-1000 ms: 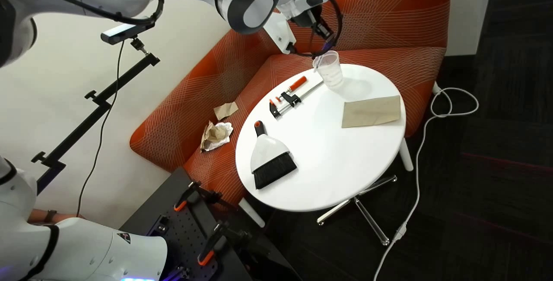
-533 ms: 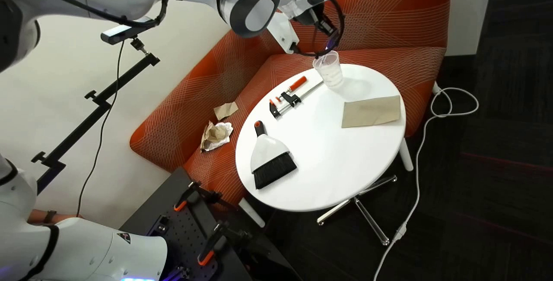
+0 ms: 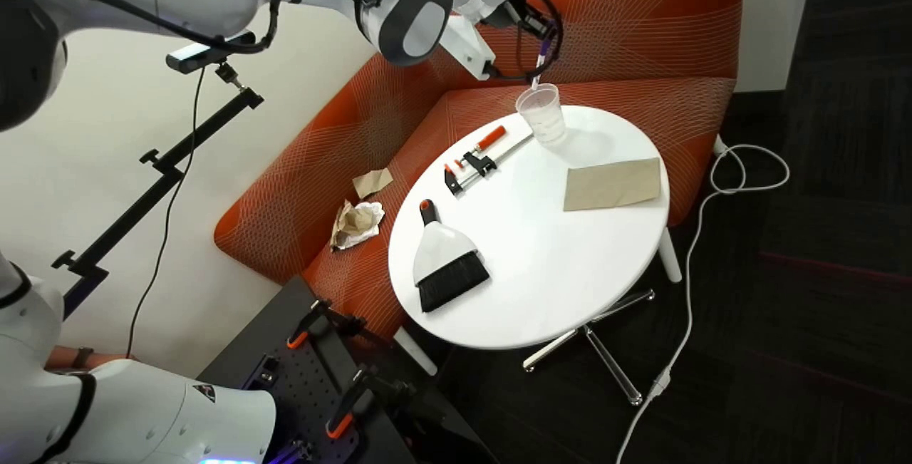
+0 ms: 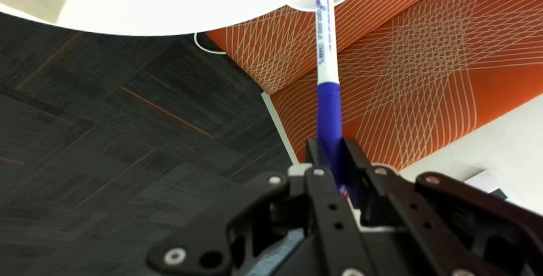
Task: Pick the pen and put it in the cup
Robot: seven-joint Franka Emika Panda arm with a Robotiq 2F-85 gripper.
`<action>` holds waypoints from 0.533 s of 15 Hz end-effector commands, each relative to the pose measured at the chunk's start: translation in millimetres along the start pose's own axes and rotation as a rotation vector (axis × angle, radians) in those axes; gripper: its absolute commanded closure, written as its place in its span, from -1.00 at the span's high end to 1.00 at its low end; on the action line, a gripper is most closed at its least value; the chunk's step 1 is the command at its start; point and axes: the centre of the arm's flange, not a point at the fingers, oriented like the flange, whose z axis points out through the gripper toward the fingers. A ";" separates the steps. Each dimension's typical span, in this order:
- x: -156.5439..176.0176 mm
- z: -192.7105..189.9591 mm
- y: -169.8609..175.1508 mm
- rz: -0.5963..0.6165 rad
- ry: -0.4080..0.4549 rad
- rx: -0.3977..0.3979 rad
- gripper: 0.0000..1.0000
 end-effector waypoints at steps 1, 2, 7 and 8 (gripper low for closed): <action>-9.5 3.4 -2.3 -0.075 0.039 0.030 -0.93; -12.2 6.1 -4.7 -0.093 0.051 0.033 -0.93; -28.1 23.5 -11.1 -0.165 0.084 0.026 -0.93; -31.3 26.9 -10.8 -0.176 0.082 0.022 -0.93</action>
